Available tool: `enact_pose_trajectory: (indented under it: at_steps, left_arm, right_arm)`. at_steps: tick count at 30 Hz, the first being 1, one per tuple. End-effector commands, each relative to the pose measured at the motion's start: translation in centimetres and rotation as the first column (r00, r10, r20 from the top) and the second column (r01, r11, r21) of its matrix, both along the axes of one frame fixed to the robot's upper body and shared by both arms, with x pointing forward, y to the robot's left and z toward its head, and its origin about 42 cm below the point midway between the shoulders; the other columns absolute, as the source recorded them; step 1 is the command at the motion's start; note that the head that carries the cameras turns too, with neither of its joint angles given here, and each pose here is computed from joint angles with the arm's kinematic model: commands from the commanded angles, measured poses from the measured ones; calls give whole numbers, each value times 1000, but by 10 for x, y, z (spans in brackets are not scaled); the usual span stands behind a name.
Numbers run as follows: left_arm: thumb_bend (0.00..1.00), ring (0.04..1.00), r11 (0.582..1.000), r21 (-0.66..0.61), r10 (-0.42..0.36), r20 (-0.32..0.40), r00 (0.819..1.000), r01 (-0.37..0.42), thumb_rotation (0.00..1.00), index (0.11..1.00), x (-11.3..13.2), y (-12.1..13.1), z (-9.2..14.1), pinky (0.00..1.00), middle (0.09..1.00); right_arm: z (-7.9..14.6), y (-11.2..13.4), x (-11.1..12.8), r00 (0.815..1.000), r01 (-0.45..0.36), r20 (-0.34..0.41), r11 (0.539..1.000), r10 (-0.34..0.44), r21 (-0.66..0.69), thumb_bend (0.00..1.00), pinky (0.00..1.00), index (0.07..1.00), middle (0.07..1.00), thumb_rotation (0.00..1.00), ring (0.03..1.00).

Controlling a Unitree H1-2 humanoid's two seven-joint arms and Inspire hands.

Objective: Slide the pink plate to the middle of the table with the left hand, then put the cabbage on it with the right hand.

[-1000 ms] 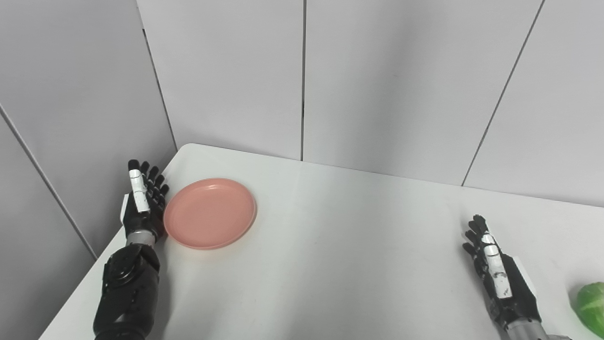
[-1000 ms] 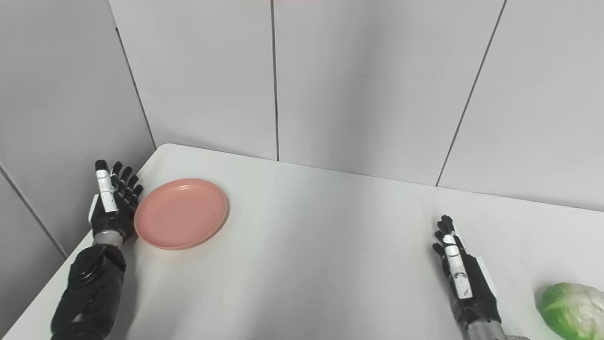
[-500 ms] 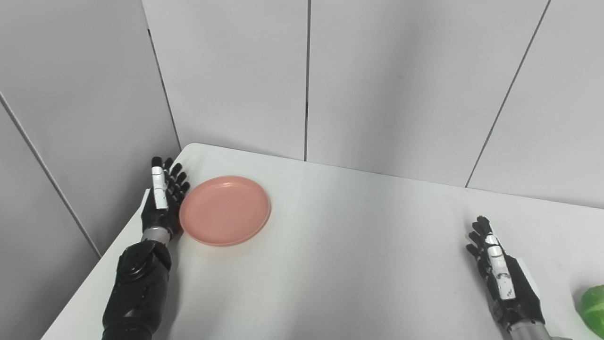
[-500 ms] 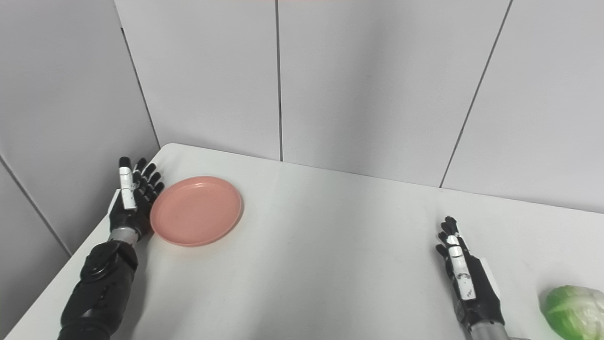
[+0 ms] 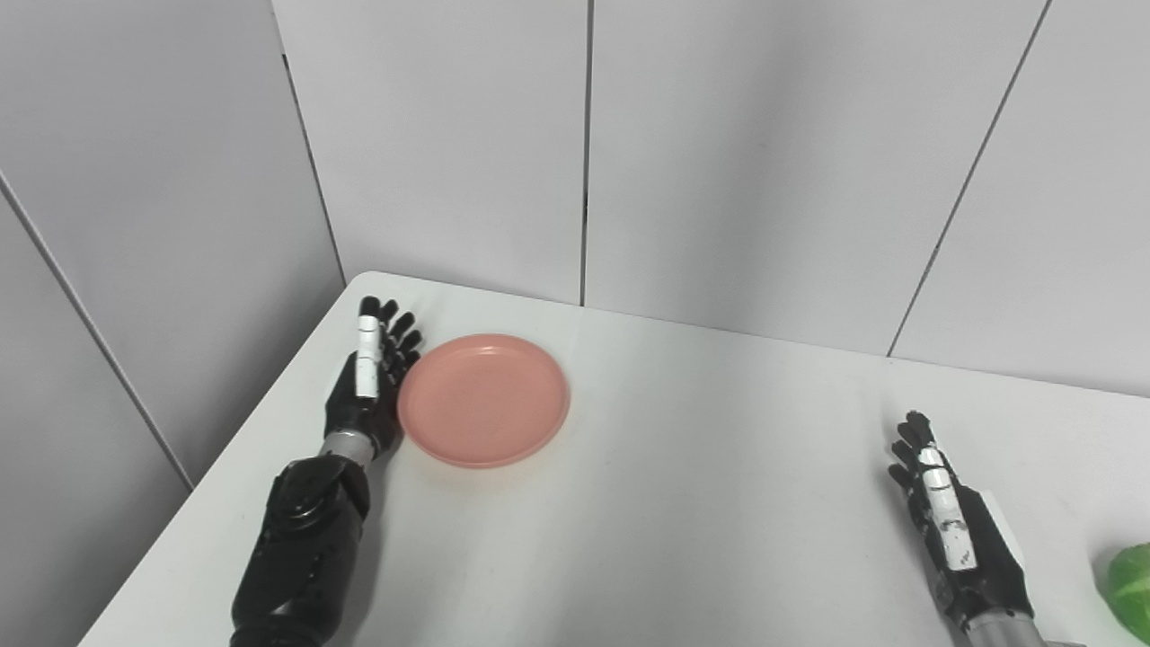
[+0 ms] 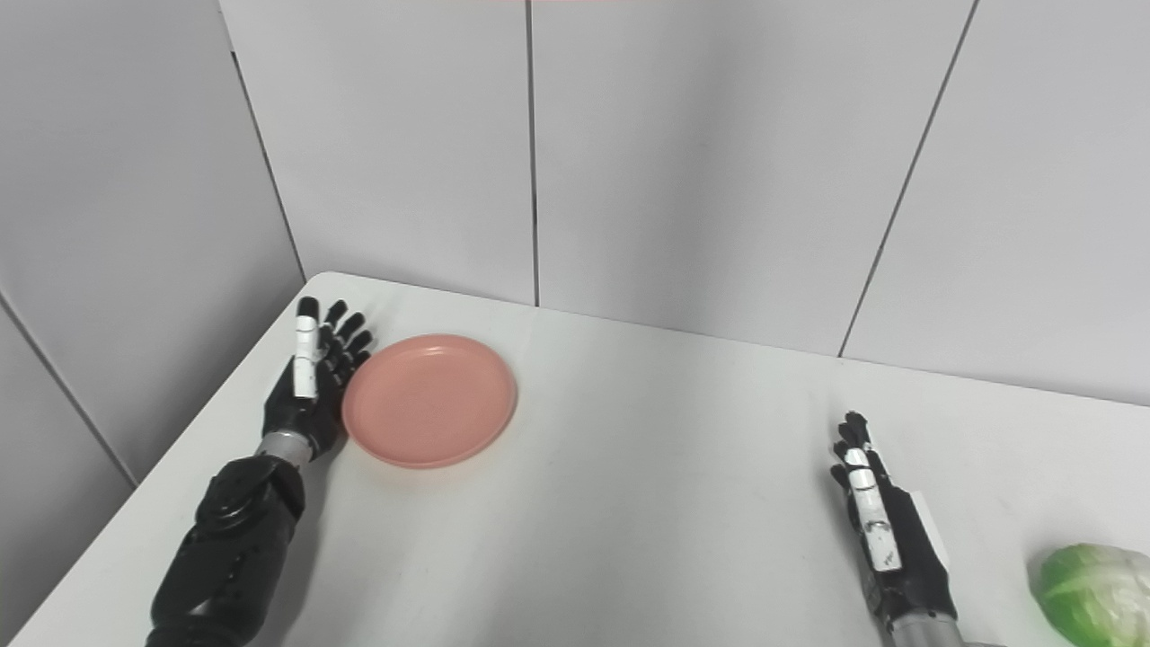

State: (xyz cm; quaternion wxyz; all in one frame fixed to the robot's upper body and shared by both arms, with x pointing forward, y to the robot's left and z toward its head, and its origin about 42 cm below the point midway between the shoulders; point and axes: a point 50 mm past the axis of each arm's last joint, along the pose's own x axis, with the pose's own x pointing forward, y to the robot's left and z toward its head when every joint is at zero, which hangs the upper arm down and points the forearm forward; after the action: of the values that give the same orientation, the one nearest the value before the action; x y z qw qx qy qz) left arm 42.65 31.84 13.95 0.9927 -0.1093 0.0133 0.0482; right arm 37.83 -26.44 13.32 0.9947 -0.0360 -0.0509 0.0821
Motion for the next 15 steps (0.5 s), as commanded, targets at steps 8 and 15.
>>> enact_pose_trajectory:
  at_steps: [8, 15]
  left_arm:
    - [876, 975, 990, 5, -138, -23, 990, 139, 984, 976, 0, -48, 9, 990, 975]
    - [881, 965, 975, 50, -214, -13, 977, 214, 992, 966, -6, -67, 14, 974, 966]
  right_arm:
    - [0, 2, -1, 1000, -4, 23, 1000, 5, -10, 436, 1000, 1000, 1000, 1000, 1000]
    - [-3, 5, 0, 1000, -1, 13, 1000, 2, -13, 430, 1000, 1000, 1000, 1000, 1000]
